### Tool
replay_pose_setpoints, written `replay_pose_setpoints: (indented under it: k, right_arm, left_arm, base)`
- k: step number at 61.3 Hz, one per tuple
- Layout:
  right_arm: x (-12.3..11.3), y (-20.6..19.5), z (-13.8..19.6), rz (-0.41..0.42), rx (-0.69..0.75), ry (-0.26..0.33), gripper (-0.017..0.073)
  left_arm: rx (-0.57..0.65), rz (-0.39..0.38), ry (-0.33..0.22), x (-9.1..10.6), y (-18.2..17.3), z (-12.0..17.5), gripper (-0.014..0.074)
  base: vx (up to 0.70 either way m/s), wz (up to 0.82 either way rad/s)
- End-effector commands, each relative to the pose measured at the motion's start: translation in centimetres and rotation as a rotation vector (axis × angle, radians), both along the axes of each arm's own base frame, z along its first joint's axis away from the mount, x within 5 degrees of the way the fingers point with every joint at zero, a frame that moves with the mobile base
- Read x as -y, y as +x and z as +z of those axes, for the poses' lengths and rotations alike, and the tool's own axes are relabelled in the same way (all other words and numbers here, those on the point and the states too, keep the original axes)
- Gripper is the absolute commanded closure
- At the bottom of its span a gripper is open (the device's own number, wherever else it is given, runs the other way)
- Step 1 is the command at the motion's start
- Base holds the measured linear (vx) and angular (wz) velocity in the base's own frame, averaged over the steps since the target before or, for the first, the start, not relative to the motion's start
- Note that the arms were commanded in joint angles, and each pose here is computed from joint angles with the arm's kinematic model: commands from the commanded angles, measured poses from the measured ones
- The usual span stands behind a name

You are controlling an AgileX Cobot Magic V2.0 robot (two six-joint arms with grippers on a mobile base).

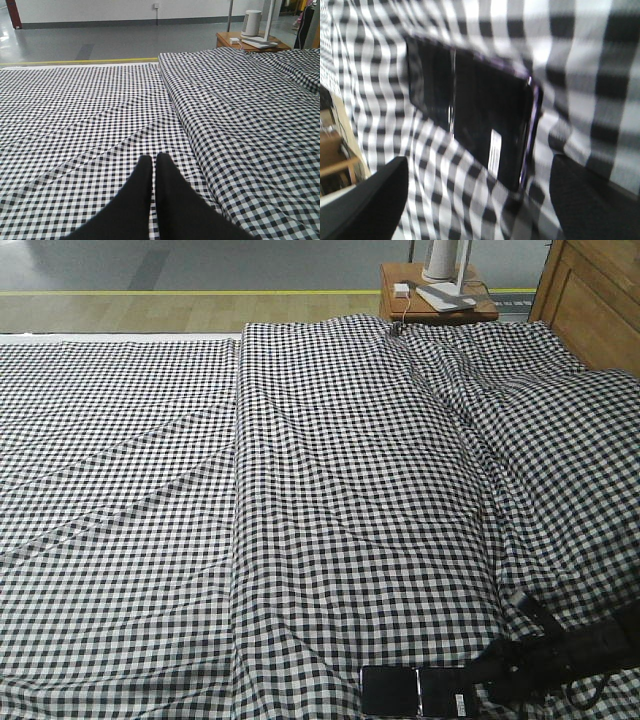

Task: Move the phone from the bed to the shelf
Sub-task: 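Close the right gripper on the black phone's edge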

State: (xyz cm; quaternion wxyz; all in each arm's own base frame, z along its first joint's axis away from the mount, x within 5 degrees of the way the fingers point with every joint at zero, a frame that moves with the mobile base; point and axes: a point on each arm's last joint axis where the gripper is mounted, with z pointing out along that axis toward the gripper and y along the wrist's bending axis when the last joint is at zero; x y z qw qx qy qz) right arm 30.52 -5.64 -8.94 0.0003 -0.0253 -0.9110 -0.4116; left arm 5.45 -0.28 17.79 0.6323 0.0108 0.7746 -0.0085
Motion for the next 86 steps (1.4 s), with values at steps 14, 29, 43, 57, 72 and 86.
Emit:
replay_pose_setpoints:
  k: [14,29,43,57,72,86]
  right_arm:
    - [-2.0,1.8,0.7,0.05,0.057,0.066,0.0015]
    - [-4.6,2.7,0.0,0.115,0.061,0.078,0.0015]
    - [-5.4,2.8,0.2,0.136,0.06,0.103,0.0018]
    - [-5.5,2.7,0.2,0.139,0.059,0.115,0.0077]
    - [-5.4,2.7,0.2,0.142,0.065,0.114,0.0314]
    - [-4.4,2.7,0.2,0.112,0.067,0.109,0.0574]
  left_arm:
    - [0.075,0.007,-0.014,-0.1,0.1,0.6,0.0593]
    - [0.075,0.007,-0.014,-0.1,0.1,0.6,0.0593]
    - [0.075,0.007,-0.014,-0.1,0.1,0.6,0.0593]
    - [0.075,0.007,-0.014,-0.1,0.1,0.6,0.0593]
    - [0.075,0.007,-0.014,-0.1,0.1,0.6,0.0593]
    - [0.075,0.007,-0.014,-0.1,0.1,0.6,0.0593]
  base:
    - [0.0,0.0]
    - [0.0,0.0]
    - [0.0,0.0]
    - [0.0,0.0]
    - [0.0,0.0]
    - [0.0,0.0]
